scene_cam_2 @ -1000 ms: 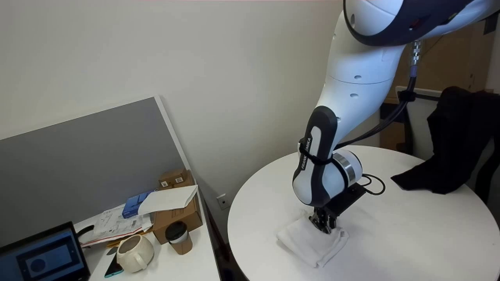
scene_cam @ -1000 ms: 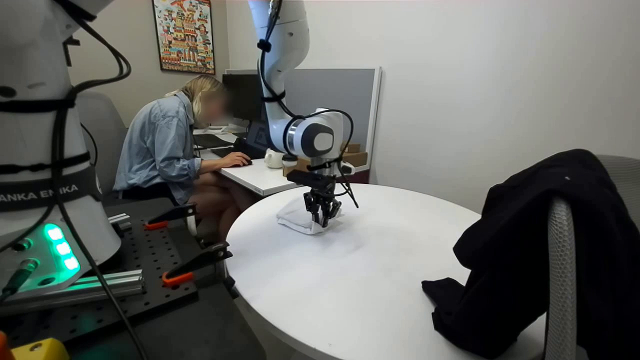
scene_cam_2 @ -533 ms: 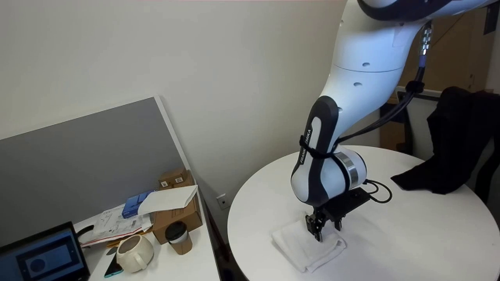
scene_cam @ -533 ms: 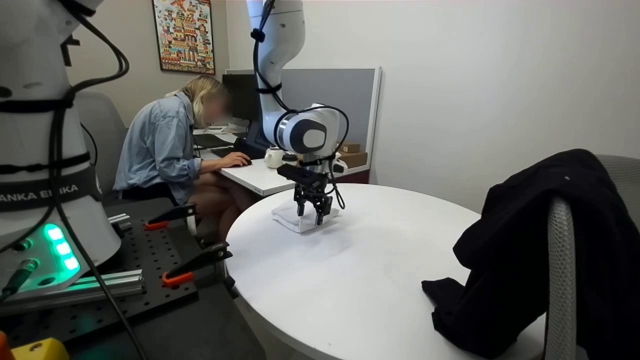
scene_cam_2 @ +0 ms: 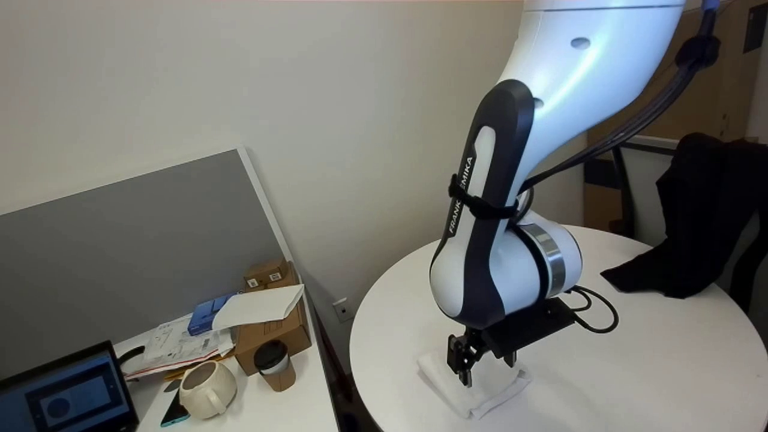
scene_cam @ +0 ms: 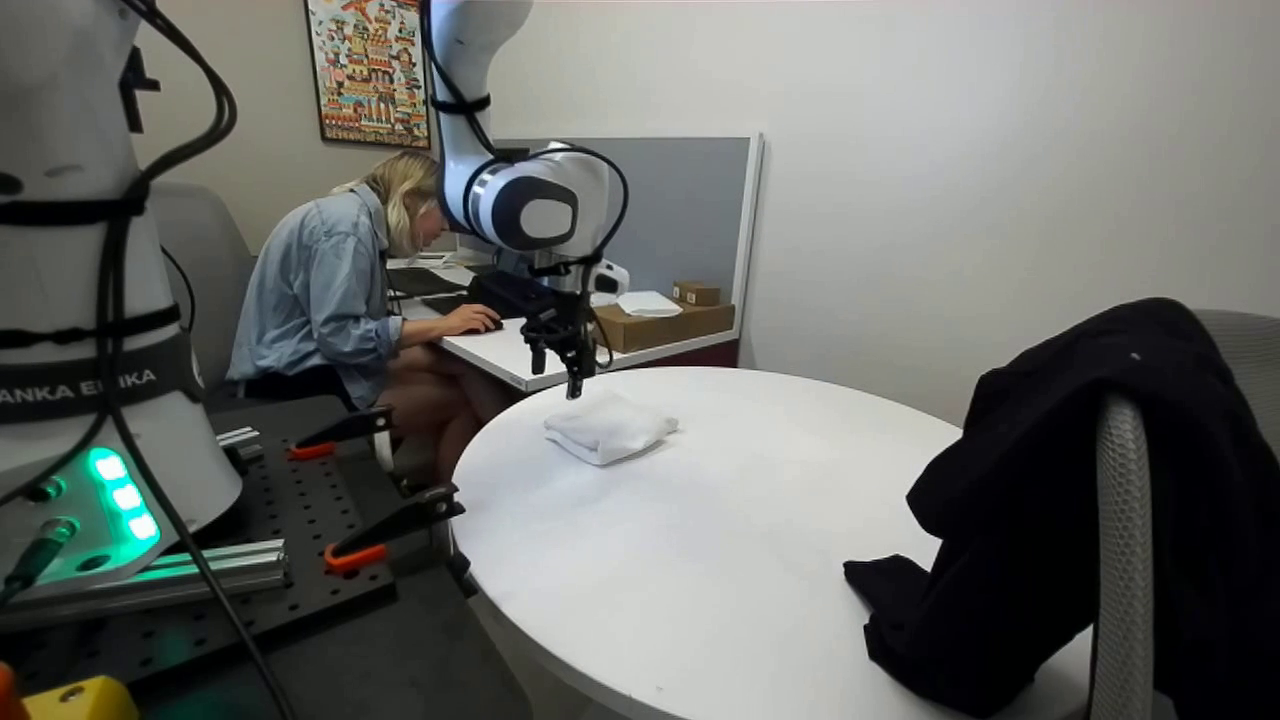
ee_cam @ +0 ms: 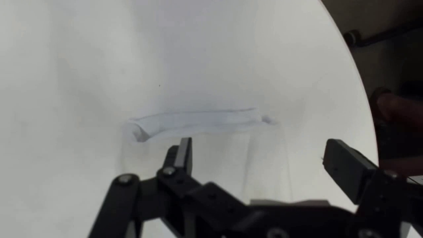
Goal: Use the white towel to wipe the table surface
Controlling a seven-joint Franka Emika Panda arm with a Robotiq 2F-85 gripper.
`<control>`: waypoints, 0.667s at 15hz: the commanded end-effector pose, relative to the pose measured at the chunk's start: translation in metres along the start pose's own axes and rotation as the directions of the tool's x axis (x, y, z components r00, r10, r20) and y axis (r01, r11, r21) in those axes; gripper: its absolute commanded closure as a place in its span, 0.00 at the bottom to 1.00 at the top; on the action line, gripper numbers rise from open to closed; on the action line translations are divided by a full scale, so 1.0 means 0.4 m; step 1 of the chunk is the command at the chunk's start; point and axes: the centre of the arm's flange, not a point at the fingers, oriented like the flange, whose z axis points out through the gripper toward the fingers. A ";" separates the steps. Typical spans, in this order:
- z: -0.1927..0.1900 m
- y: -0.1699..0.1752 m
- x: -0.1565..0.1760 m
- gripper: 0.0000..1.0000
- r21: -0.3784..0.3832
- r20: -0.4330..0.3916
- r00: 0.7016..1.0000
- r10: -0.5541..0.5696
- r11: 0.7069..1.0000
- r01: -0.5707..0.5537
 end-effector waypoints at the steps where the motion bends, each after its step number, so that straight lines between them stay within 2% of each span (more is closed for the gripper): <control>1: -0.098 -0.027 -0.096 0.00 -0.016 -0.059 0.996 0.067 0.998 -0.068; 3: -0.144 -0.021 -0.112 0.00 -0.022 -0.074 0.994 0.081 0.996 -0.083; 4: -0.070 -0.020 -0.064 0.00 -0.014 -0.041 0.998 0.050 0.999 -0.050; 10: -0.072 -0.018 -0.071 0.00 -0.016 -0.037 0.998 0.051 0.999 -0.052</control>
